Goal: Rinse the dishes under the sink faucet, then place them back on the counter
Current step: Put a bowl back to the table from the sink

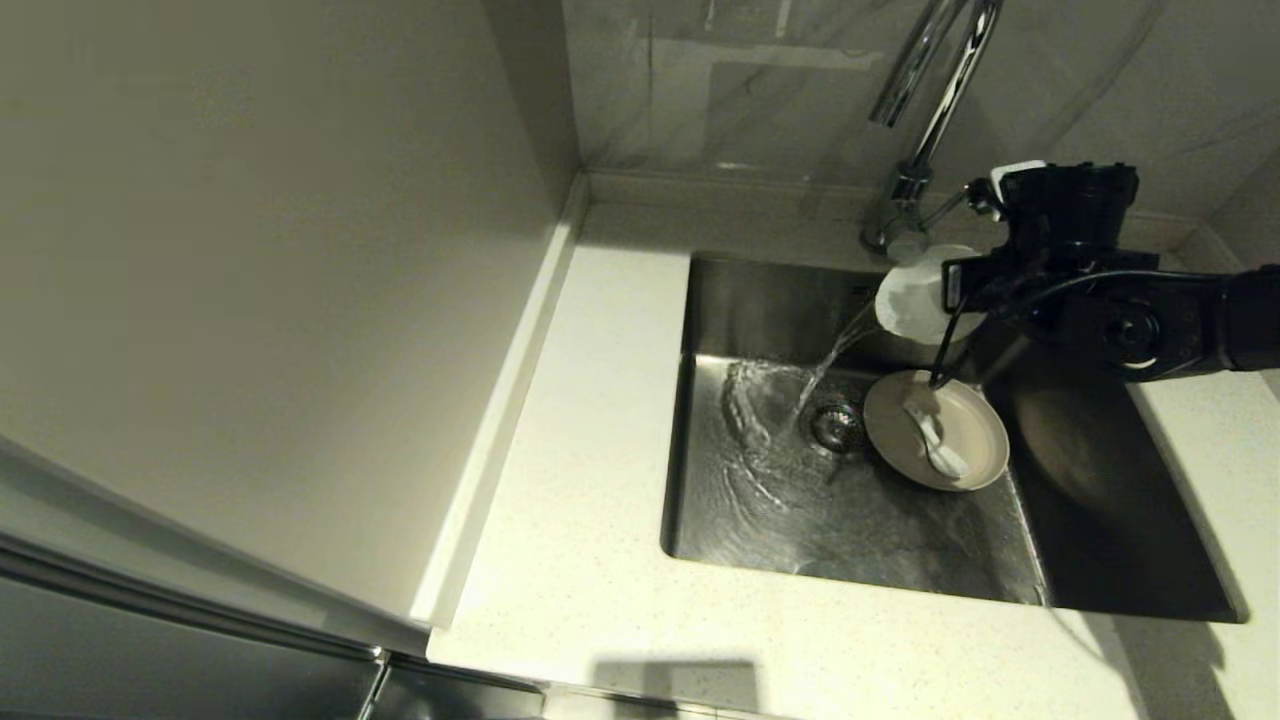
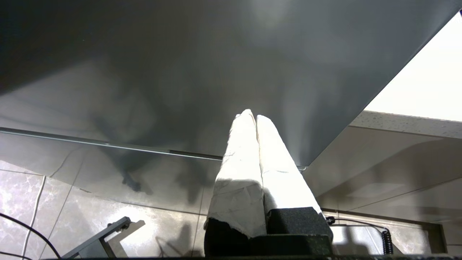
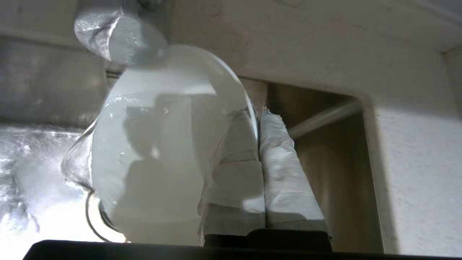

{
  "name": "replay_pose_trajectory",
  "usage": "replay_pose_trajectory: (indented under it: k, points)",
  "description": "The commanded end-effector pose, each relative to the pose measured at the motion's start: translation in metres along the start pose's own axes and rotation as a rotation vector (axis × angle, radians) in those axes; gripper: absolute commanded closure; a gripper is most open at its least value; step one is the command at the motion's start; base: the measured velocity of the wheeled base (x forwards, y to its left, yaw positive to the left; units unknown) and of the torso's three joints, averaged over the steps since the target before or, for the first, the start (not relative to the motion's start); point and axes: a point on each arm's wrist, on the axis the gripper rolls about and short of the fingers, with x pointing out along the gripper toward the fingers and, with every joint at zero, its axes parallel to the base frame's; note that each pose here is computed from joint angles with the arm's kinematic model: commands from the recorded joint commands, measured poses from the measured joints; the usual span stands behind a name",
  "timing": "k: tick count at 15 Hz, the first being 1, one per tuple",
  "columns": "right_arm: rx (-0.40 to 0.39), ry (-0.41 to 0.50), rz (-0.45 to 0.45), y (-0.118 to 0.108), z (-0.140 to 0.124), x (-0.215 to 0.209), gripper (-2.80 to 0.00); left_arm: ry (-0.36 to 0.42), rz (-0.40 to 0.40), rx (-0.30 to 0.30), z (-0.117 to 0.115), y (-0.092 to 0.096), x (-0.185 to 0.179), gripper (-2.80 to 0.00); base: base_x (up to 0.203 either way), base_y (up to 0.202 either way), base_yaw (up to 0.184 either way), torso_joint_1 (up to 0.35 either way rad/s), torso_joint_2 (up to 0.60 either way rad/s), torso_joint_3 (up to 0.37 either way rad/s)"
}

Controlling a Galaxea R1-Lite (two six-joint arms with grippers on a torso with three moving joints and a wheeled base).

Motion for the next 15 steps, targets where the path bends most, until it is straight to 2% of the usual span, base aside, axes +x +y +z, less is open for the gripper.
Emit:
replay_pose_trajectory:
  k: [1,4,9,15]
  points:
    - [-0.019,0.030,0.004,-0.003,-0.009,-0.007,0.00,-0.003,0.000,0.000,0.000,0.000,0.000,0.00,0.000,0.000,0.000,0.000,0.00,0.000]
    - [-0.039,0.079,0.002,-0.004,-0.028,-0.010,0.00,-0.003,0.000,0.000,0.000,0.000,0.000,0.00,0.000,0.000,0.000,0.000,0.00,0.000]
    - [-0.016,0.013,-0.017,-0.011,-0.032,-0.014,0.00,-0.003,0.000,0.000,0.000,0.000,0.000,0.00,0.000,0.000,0.000,0.000,0.00,0.000]
    - [-0.054,-0.110,-0.058,-0.024,-0.032,-0.027,0.00,-0.003,0.000,0.000,0.000,0.000,0.000,0.00,0.000,0.000,0.000,0.000,0.00,0.000]
